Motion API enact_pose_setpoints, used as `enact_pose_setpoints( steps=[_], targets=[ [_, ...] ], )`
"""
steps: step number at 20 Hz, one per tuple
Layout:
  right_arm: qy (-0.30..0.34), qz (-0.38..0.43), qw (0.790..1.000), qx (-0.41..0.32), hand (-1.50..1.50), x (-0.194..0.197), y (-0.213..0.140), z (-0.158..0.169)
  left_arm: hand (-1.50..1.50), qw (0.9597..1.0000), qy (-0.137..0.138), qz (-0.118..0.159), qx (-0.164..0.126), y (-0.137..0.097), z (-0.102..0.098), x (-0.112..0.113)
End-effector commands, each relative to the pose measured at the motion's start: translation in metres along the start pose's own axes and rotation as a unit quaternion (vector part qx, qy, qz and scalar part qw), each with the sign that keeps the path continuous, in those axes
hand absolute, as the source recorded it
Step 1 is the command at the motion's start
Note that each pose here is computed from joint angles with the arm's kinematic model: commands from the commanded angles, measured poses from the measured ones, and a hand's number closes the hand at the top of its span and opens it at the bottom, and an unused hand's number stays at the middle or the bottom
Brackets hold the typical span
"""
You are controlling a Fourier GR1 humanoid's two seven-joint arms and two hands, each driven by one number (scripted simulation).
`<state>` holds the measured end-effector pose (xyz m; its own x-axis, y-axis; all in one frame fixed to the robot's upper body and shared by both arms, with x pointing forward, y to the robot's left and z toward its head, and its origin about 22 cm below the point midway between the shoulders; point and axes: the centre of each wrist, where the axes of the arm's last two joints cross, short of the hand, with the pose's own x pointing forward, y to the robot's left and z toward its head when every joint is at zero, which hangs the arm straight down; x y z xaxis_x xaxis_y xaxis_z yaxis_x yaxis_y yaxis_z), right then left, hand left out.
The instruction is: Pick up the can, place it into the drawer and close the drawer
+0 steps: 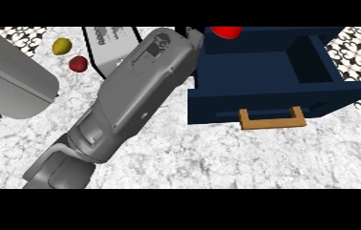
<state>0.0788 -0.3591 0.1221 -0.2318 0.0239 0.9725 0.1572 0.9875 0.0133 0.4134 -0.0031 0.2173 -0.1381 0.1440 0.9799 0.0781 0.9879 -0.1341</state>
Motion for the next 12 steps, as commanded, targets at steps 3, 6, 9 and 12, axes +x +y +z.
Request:
enact_pose_setpoints(
  steps=[3,6,9,12],
  targets=[
    [0.002,-0.001,1.0,0.006,-1.5,0.013,0.013,-0.007,1.5,0.9998,0.014,-0.013,0.004,-0.01,-0.002,-0.005],
    [0.001,-0.006,1.0,0.007,-1.5,0.004,0.005,0.004,1.5,0.9993,0.012,-0.026,0.024,-0.014,0.0,-0.01],
    [-0.008,-0.013,1.0,0.003,-1.5,-0.002,-0.006,-0.007,1.5,0.9993,0.03,-0.021,0.01,-0.006,0.006,-0.035],
    [-0.001,0.003,1.0,0.015,-1.5,-0.002,-0.009,-0.013,1.5,0.9985,0.041,-0.032,0.016,-0.009,0.002,-0.031]
  ],
)
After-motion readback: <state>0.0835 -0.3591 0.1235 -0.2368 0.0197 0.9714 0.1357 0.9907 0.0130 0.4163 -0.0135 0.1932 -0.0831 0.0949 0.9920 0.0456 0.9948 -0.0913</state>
